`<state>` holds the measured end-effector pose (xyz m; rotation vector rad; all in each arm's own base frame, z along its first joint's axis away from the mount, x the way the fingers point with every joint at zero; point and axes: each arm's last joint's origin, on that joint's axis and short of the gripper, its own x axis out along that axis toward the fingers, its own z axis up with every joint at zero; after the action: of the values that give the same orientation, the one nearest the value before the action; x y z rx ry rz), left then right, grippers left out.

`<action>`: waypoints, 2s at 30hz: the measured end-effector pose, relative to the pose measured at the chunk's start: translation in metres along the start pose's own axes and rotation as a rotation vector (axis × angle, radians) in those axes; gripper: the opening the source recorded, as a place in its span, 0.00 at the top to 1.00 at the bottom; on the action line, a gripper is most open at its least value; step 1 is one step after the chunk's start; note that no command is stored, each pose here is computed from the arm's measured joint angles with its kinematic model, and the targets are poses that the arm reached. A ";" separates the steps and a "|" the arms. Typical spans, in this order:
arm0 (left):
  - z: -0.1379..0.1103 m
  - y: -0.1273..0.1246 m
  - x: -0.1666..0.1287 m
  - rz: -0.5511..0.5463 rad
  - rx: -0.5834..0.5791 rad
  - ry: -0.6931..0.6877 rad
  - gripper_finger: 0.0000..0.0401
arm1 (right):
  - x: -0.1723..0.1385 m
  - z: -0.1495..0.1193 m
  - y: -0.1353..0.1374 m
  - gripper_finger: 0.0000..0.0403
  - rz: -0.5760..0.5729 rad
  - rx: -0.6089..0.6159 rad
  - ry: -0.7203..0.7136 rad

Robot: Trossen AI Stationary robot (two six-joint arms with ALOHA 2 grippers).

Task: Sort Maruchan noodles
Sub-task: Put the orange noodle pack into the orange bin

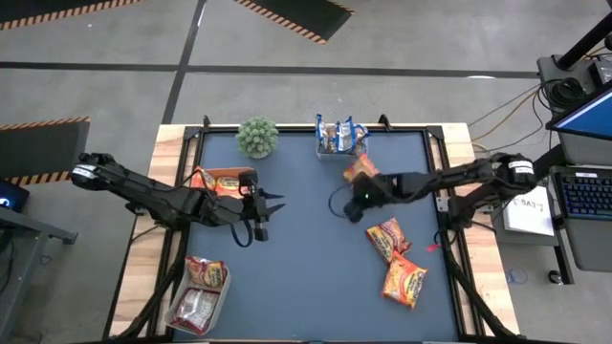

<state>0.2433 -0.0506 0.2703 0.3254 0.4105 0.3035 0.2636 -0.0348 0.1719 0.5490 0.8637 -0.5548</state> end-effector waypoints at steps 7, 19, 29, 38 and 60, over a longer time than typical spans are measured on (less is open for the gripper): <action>-0.003 -0.004 0.006 -0.003 0.011 0.021 0.81 | -0.030 0.012 0.031 0.98 -0.001 -0.098 -0.188; -0.014 -0.021 0.027 -0.010 0.048 0.072 0.81 | 0.000 0.002 0.004 0.98 -0.314 0.021 -0.186; -0.017 -0.026 0.033 -0.011 0.054 0.081 0.81 | 0.045 -0.012 0.006 0.98 -0.344 0.030 -0.095; -0.014 -0.026 0.034 -0.007 0.030 0.052 0.81 | 0.027 0.005 0.067 0.98 0.009 -0.121 -0.184; -0.036 -0.054 0.076 -0.230 0.058 0.056 0.81 | -0.013 -0.021 0.038 0.98 0.089 -0.109 -0.203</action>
<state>0.3059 -0.0644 0.1933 0.3234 0.5074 0.0764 0.2700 0.0100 0.1795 0.4219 0.6694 -0.4701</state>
